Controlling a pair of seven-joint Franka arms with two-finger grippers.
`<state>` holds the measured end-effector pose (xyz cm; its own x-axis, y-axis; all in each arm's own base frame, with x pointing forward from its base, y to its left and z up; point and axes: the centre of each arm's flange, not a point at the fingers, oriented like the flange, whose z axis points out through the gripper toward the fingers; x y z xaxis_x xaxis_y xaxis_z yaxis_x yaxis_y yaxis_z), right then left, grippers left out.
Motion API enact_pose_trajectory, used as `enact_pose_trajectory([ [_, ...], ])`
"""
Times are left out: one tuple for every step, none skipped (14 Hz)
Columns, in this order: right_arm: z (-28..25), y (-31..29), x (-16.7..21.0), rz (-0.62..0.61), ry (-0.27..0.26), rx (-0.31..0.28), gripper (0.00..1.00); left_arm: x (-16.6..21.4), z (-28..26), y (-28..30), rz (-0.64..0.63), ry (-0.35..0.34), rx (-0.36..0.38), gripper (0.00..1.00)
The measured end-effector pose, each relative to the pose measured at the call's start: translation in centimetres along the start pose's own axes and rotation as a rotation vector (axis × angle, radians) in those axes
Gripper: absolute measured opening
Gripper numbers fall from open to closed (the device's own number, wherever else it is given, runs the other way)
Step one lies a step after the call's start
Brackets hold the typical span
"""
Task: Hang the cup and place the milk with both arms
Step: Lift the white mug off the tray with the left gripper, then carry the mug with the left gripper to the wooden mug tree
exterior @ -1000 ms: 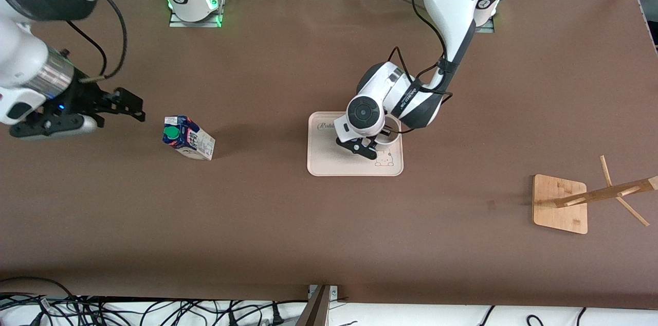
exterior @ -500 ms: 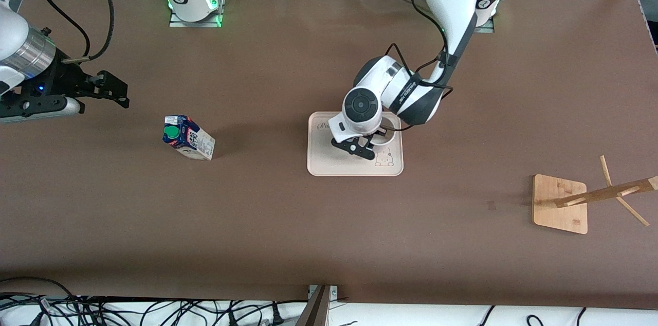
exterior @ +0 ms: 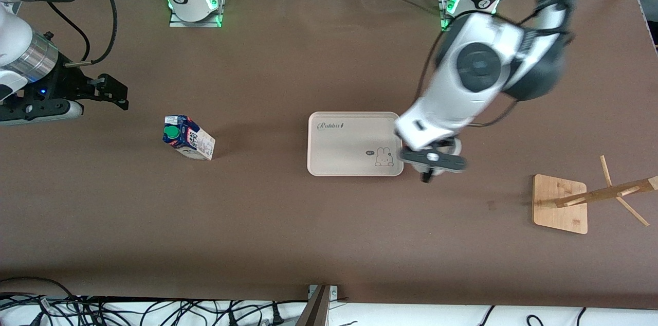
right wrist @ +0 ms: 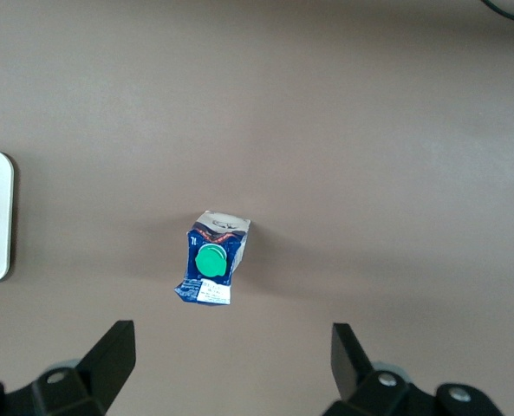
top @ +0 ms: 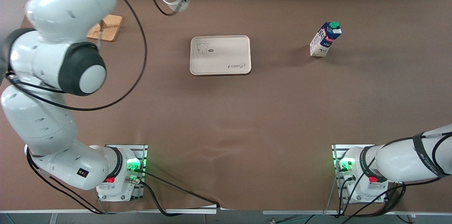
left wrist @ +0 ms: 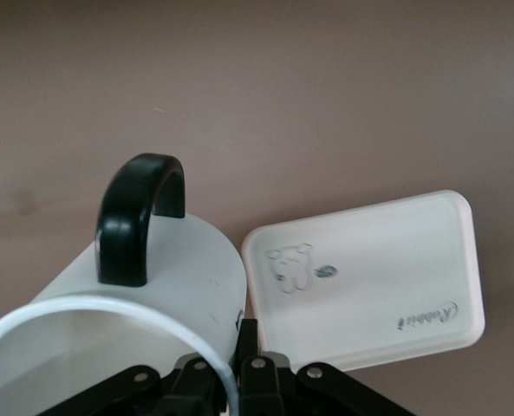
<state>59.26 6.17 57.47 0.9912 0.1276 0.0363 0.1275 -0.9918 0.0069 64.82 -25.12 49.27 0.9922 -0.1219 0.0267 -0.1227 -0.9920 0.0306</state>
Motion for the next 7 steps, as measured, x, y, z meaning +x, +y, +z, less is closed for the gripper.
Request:
enact_pose_trajectory([
  [0.0, 0.0, 0.0, 0.000, 0.000, 0.000, 1.00, 0.4, -1.5, -3.6, -0.039, 0.013, -0.009, 0.06],
  [0.0, 0.0, 0.0, 0.000, 0.000, 0.000, 1.00, 0.8, -2.5, -7.2, -0.082, 0.020, -0.030, 0.06],
  [0.0, 0.0, 0.0, 0.000, 0.000, 0.000, 1.00, 1.1, -3.0, -10.6, -0.125, 0.024, -0.051, 0.06],
  [0.0, 0.0, 0.0, 0.000, 0.000, 0.000, 1.00, 1.3, -3.2, -13.7, -0.165, 0.026, -0.065, 0.06],
  [0.0, 0.0, 0.0, 0.000, 0.000, 0.000, 1.00, 1.3, -3.2, -16.0, -0.199, 0.028, -0.076, 0.06],
  [0.0, 0.0, 0.0, 0.001, 0.000, 0.000, 1.00, 1.3, -3.4, -17.7, -0.232, 0.029, -0.097, 0.06],
  [0.0, 0.0, 0.0, 0.001, 0.000, 0.000, 1.00, 1.3, -3.7, -19.1, -0.263, 0.033, -0.127, 0.06],
])
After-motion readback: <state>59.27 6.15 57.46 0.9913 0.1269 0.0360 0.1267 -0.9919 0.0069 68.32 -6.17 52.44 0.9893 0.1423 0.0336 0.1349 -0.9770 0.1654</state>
